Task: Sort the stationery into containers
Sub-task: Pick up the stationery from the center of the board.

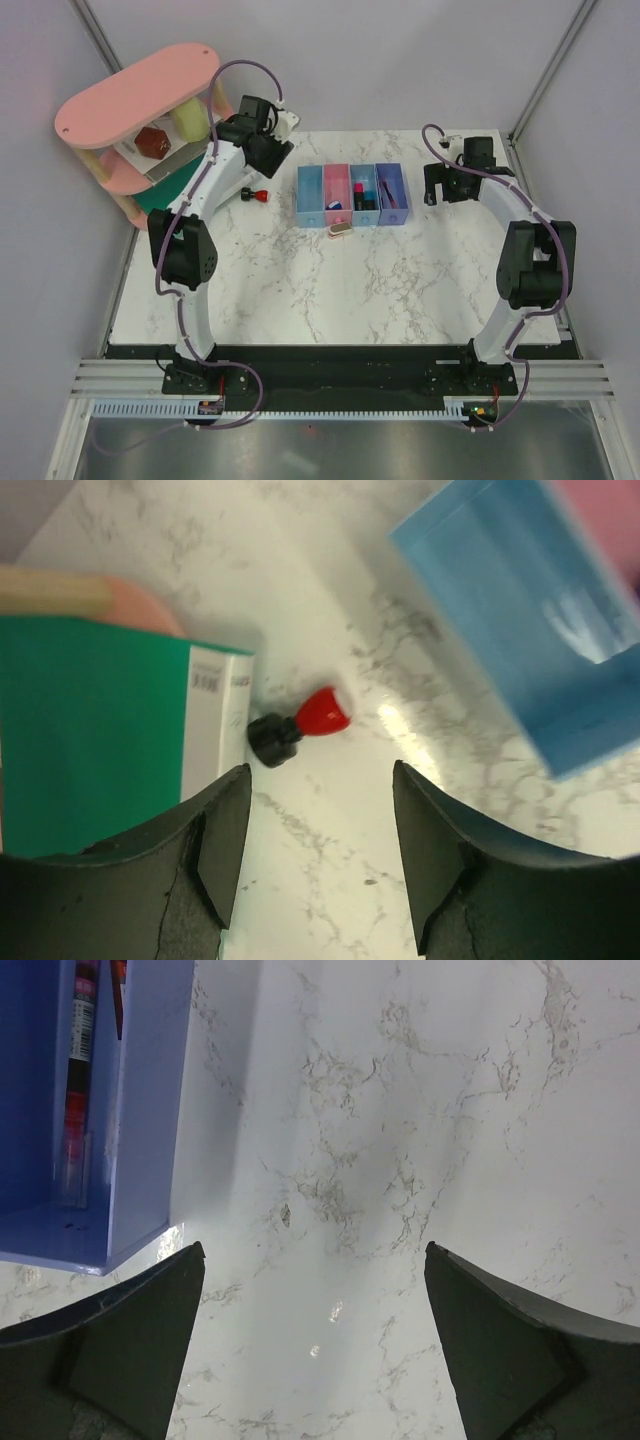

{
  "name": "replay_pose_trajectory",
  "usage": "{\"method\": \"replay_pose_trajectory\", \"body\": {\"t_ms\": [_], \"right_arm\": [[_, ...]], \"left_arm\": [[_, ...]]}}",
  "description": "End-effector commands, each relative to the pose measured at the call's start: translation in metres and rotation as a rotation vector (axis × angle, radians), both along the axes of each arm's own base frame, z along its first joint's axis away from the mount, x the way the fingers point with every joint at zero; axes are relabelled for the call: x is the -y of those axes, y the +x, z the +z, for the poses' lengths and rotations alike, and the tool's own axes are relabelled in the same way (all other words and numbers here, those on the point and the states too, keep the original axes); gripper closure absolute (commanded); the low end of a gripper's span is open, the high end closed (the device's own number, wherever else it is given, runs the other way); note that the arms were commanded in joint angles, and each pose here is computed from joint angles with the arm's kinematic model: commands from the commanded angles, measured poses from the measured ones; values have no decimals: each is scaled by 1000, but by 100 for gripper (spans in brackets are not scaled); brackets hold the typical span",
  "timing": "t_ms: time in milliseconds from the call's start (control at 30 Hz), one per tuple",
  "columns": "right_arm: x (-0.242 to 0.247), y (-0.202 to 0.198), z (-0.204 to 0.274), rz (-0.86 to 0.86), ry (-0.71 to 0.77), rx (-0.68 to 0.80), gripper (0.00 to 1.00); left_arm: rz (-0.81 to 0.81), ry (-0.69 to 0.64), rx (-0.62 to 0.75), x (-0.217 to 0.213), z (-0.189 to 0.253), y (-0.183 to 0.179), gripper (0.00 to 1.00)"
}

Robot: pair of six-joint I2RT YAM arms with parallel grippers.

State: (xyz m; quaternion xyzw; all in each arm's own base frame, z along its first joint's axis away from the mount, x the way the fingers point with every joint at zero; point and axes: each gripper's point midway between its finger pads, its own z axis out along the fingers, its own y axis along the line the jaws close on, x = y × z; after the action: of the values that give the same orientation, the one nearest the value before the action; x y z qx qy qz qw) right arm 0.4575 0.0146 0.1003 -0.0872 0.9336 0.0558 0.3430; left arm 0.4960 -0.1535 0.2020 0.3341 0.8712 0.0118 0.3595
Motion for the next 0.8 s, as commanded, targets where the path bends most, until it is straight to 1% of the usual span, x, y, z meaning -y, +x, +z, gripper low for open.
{"method": "replay_pose_trajectory", "body": {"t_ms": [0,100,267,300,500,600,767], "right_arm": [[-4,1,21,6,27,61,2],[-4,0,24,6,27,65,2],[-5,-3,25,7,28,67,2],[-4,-5,24,6,27,64,2],[-6,-7,23,11,33,61,2],[-6,-6,23,9,39,61,2],[-7,-8,23,11,44,61,2]], "left_arm": [[-90,219,-35,-39,-39,13,34],[-171,278,-27,-44,-45,22,34],[-285,326,4,-39,-42,31,34],[-314,354,10,-41,-41,33,34],[-430,506,-30,-56,-62,29,34],[-462,562,-55,-66,-71,27,33],[-512,603,-94,-80,-85,22,30]]}}
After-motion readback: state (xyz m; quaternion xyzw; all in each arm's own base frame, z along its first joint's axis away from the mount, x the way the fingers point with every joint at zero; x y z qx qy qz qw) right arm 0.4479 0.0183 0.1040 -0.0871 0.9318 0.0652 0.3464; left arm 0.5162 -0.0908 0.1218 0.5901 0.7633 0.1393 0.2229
